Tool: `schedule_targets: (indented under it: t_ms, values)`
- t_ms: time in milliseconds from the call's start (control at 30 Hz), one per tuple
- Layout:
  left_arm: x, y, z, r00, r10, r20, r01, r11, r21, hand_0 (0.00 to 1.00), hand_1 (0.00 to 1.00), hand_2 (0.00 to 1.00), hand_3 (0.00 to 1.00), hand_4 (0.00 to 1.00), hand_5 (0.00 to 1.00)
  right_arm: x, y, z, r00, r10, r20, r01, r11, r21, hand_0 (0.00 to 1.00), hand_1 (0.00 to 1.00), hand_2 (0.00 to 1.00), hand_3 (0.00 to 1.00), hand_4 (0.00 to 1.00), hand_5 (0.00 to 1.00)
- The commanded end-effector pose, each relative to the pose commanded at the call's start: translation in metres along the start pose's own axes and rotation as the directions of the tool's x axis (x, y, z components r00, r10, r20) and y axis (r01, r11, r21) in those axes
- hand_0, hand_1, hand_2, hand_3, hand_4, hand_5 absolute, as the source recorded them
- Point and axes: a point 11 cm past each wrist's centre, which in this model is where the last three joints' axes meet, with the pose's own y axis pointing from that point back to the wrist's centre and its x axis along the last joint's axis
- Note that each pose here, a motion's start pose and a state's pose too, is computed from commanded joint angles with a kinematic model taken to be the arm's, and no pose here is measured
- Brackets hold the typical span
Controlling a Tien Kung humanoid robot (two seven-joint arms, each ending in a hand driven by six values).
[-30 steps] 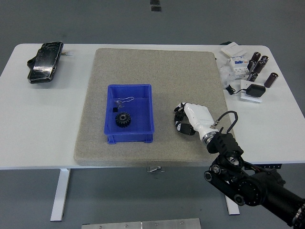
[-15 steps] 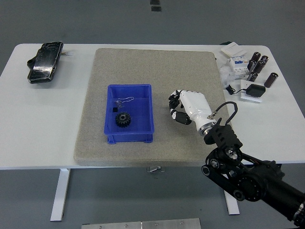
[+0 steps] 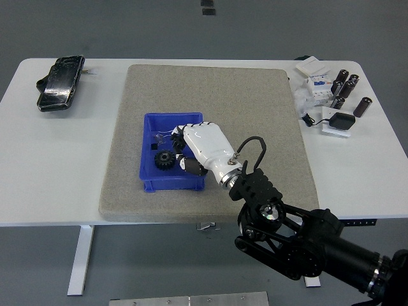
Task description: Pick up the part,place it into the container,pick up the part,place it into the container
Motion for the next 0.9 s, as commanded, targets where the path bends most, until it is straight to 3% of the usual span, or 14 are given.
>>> schedule_targets:
  t_ms: [300, 467, 600, 633, 800, 833, 900]
  values:
    - [0.0, 0.0, 0.002, 1.0, -0.002, -0.001, 0.002, 1.0, -0.004, 0.634, 0.605, 0.576, 0.589, 0.607, 0.198, -0.003, 0.002, 0.002, 0.999, -0.002, 0.041, 0.002, 1.0, -0.005, 0.998, 0.968, 0.972, 0.982, 0.686, 0.144]
    - [0.0, 0.0, 0.002, 1.0, -0.003, -0.003, 0.003, 1.0, -0.003, 0.634, 0.605, 0.575, 0.588, 0.607, 0.195, 0.014, 0.008, 0.013, 0.969, 0.092, 0.23, -0.088, 0.996, -0.027, 0.998, 0.943, 0.939, 0.946, 0.726, 0.178]
    - [0.0, 0.0, 0.0, 1.0, -0.004, -0.005, 0.004, 1.0, 0.002, 0.634, 0.605, 0.575, 0.588, 0.607, 0.195, 0.016, 0.019, 0.042, 0.914, 0.112, 0.39, -0.097, 0.994, -0.058, 0.998, 0.943, 0.939, 0.946, 0.726, 0.178]
    - [0.0, 0.0, 0.0, 1.0, -0.004, -0.005, 0.004, 1.0, 0.002, 0.635, 0.605, 0.573, 0.586, 0.602, 0.187, 0.014, 0.022, 0.048, 0.902, 0.106, 0.418, -0.088, 0.994, -0.063, 0.883, 0.823, 0.818, 0.833, 0.733, 0.264]
    - [0.0, 0.0, -0.001, 1.0, -0.004, -0.009, 0.004, 1.0, 0.005, 0.635, 0.605, 0.573, 0.586, 0.602, 0.187, -0.005, 0.041, 0.086, 0.79, 0.07, 0.609, -0.02, 0.996, -0.089, 0.883, 0.823, 0.818, 0.833, 0.733, 0.264]
    - [-0.001, 0.0, -0.001, 1.0, -0.005, -0.009, 0.005, 1.0, 0.005, 0.635, 0.606, 0.572, 0.584, 0.603, 0.177, -0.007, 0.045, 0.092, 0.757, 0.071, 0.65, -0.015, 0.996, -0.092, 0.838, 0.753, 0.76, 0.745, 0.774, 0.48]
    - [-0.002, 0.0, -0.001, 1.0, -0.007, -0.009, 0.007, 1.0, 0.004, 0.635, 0.606, 0.572, 0.584, 0.603, 0.177, -0.009, 0.051, 0.1, 0.691, 0.082, 0.718, -0.02, 0.995, -0.094, 0.838, 0.753, 0.76, 0.745, 0.774, 0.48]
